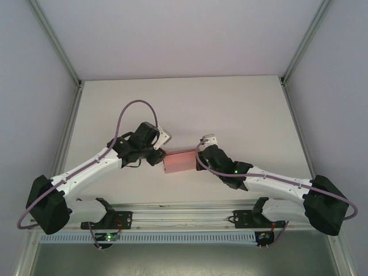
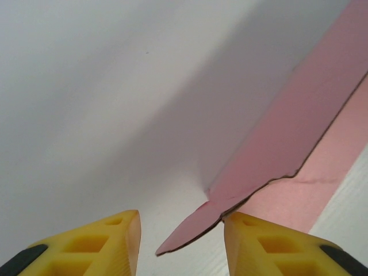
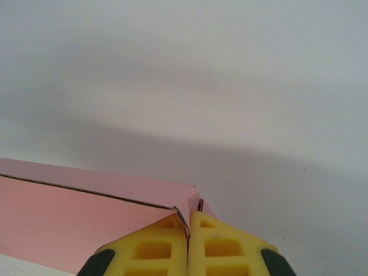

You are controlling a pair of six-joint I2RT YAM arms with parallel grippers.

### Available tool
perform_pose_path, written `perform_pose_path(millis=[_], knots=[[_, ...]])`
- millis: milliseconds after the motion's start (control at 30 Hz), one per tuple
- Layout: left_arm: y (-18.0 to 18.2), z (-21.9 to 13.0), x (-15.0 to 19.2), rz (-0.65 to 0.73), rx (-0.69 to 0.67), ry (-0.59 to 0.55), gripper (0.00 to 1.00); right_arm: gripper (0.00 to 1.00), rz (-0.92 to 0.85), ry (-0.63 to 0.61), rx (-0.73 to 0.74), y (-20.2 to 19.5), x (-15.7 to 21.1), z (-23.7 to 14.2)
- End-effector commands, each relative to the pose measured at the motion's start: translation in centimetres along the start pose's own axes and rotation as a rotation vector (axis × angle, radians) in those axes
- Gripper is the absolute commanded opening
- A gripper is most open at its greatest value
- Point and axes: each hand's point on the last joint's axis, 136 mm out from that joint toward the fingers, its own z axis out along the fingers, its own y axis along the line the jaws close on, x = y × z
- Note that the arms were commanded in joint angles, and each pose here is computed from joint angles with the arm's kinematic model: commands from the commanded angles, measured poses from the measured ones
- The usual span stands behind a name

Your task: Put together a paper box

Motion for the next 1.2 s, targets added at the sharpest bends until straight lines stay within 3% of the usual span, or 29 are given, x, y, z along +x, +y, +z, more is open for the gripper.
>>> perform_pose_path(millis=[0, 233, 367, 433, 500, 633, 800, 967, 1167], knots=[[-0.6, -0.9, -0.8, 0.032, 0.044, -0.038, 0.41, 0.0, -0.078, 0.259, 0.042, -1.8, 6.9, 0.1], [-0.4, -1.0, -0.4, -0.012, 0.034, -0.012, 0.16, 0.0, -0.074, 0.256, 0.045, -1.8, 6.8, 0.0], [-0.4, -0.7, -0.1, -0.066, 0.023, 0.006, 0.12, 0.0, -0.075, 0.258, 0.049, -1.9, 6.9, -0.1], [-0.1, -0.7, -0.3, -0.121, -0.006, 0.005, 0.02, 0.0, -0.075, 0.261, 0.052, -2.0, 7.0, 0.0], [-0.1, -0.9, -0.8, -0.207, -0.015, -0.004, 0.0, 0.0, -0.074, 0.262, 0.059, -2.2, 7.1, 0.0], [-0.5, -0.6, -1.3, -0.422, 0.011, -0.04, 0.0, 0.0, -0.073, 0.25, 0.077, -2.3, 7.0, -0.1], [-0.5, 0.0, 0.2, -0.647, -0.001, 0.002, 0.0, 0.0, -0.081, 0.239, 0.095, -2.2, 7.2, -0.2], [-1.3, -0.2, -0.2, -0.735, 0.057, -0.02, 0.0, 0.0, -0.089, 0.234, 0.117, -2.2, 7.4, -0.2], [-1.0, 0.0, 0.8, -0.78, 0.019, 0.006, 0.0, 0.0, -0.079, 0.227, 0.123, -2.2, 7.6, -0.1]])
